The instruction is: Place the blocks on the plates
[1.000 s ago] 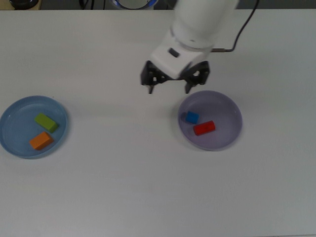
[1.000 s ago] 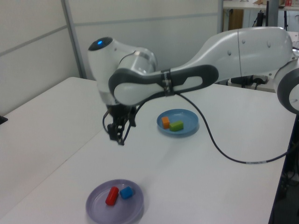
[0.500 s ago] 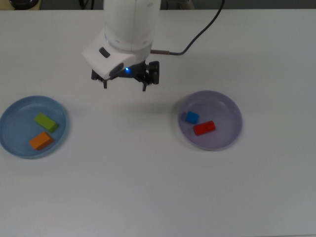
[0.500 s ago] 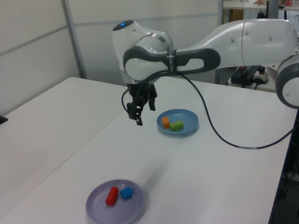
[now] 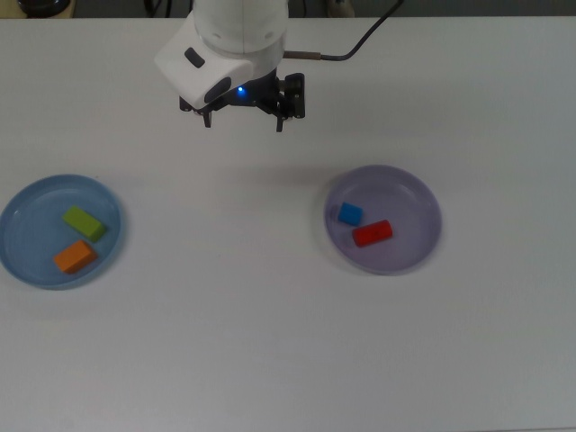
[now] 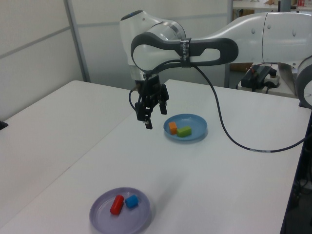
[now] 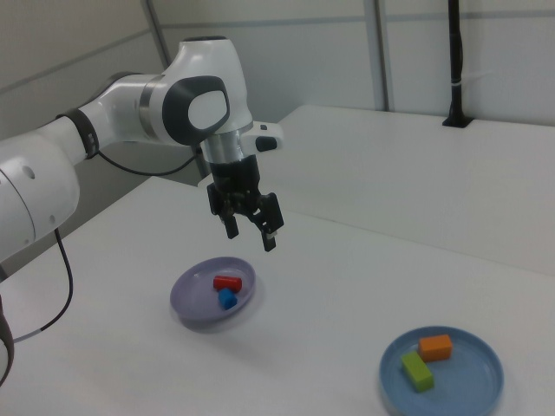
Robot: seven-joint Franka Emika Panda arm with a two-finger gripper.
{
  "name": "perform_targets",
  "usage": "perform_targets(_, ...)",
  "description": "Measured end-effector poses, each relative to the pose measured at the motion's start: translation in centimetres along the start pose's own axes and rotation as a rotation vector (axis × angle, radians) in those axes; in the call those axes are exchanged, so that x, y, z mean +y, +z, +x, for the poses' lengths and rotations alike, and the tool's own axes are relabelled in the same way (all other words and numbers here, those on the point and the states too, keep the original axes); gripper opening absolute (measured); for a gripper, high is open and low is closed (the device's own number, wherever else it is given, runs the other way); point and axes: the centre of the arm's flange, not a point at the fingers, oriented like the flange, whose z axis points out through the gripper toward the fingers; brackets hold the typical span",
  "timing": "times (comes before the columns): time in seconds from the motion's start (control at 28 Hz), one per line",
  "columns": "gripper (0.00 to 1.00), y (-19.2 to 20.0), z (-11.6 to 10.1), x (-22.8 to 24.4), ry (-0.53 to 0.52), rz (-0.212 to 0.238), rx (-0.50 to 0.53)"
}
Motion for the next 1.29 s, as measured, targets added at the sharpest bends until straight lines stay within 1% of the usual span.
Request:
perform_targets(0.21,1.00,-1.2,-0.5,0.6,0.021,0.001,0.020)
perform_targets(0.43,1.00,-4.2,-1.9,2.0,0.043,0.007,0.068)
perform_targets(0.5,1.00,-5.5,-2.6,2.4,0.048,0.009,0.089)
perform_targets(0.71,1.00,-9.6,-5.7,4.2,0.073,0.015,0.141)
perform_targets(0.93,1.00,-12.3,-8.1,5.5,0.090,0.019,0.183)
perform_targets(1.11,1.00,-13.1,-9.7,5.4,0.088,0.019,0.173)
perform_targets(1.29,1.00,-13.2,-10.1,5.2,0.083,0.021,0.169)
